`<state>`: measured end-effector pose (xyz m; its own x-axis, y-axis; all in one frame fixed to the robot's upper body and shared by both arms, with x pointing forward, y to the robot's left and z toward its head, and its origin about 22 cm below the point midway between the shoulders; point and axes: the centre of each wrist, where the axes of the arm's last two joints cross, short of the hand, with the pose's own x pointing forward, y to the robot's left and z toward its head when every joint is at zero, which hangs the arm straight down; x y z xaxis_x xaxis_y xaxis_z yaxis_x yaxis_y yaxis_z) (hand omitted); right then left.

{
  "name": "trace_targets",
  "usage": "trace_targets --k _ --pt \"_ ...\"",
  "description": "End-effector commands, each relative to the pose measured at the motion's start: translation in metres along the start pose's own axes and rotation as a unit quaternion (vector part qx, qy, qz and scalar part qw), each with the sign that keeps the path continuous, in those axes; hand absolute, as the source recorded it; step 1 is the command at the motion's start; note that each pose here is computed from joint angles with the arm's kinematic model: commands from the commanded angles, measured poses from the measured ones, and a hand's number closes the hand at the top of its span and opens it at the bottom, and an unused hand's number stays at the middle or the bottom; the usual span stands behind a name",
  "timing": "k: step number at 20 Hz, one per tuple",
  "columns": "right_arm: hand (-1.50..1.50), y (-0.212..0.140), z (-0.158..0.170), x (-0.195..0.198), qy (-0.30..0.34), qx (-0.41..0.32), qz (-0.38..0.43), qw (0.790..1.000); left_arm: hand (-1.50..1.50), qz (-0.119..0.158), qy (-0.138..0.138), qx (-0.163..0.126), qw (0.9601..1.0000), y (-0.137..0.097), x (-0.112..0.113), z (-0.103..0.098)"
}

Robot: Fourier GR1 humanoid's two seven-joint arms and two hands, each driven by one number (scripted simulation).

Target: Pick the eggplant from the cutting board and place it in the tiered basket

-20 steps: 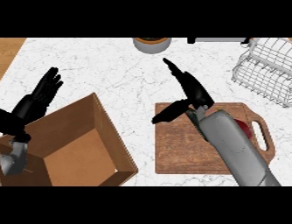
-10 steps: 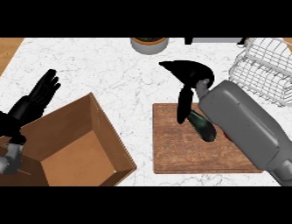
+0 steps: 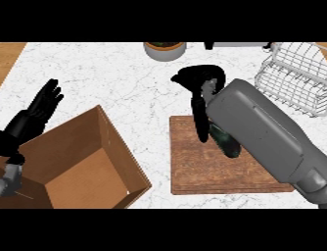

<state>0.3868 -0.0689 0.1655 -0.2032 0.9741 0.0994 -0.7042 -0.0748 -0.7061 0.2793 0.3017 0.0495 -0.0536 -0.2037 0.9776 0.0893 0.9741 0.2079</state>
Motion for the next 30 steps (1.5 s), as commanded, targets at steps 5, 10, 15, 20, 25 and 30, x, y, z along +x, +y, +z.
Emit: trace_targets --k 5,10,15,20,25,30 --pt "-1.50 0.010 0.002 0.007 0.056 -0.036 0.009 0.998 0.00 0.054 0.026 -0.041 0.9974 -0.053 -0.033 0.007" --pt "-1.50 0.031 -0.018 0.001 0.119 -0.002 0.055 0.991 0.00 0.053 0.035 -0.041 0.9971 -0.043 -0.032 0.012" --pt "-1.50 0.051 -0.030 -0.016 0.124 0.020 0.036 0.991 0.00 0.058 0.023 -0.039 0.9973 -0.055 -0.027 0.002" --pt "-1.50 0.080 -0.040 -0.022 0.112 0.025 0.026 0.993 0.00 0.067 0.028 -0.045 0.9963 -0.063 -0.029 0.011" --pt "-1.50 0.068 -0.037 -0.032 0.145 0.009 0.019 0.989 0.00 0.061 0.026 -0.036 0.9972 -0.058 -0.038 0.013" --pt "-1.50 0.091 -0.048 -0.050 0.156 0.030 0.012 0.987 0.00 0.063 0.022 -0.046 0.9967 -0.063 -0.035 0.011"
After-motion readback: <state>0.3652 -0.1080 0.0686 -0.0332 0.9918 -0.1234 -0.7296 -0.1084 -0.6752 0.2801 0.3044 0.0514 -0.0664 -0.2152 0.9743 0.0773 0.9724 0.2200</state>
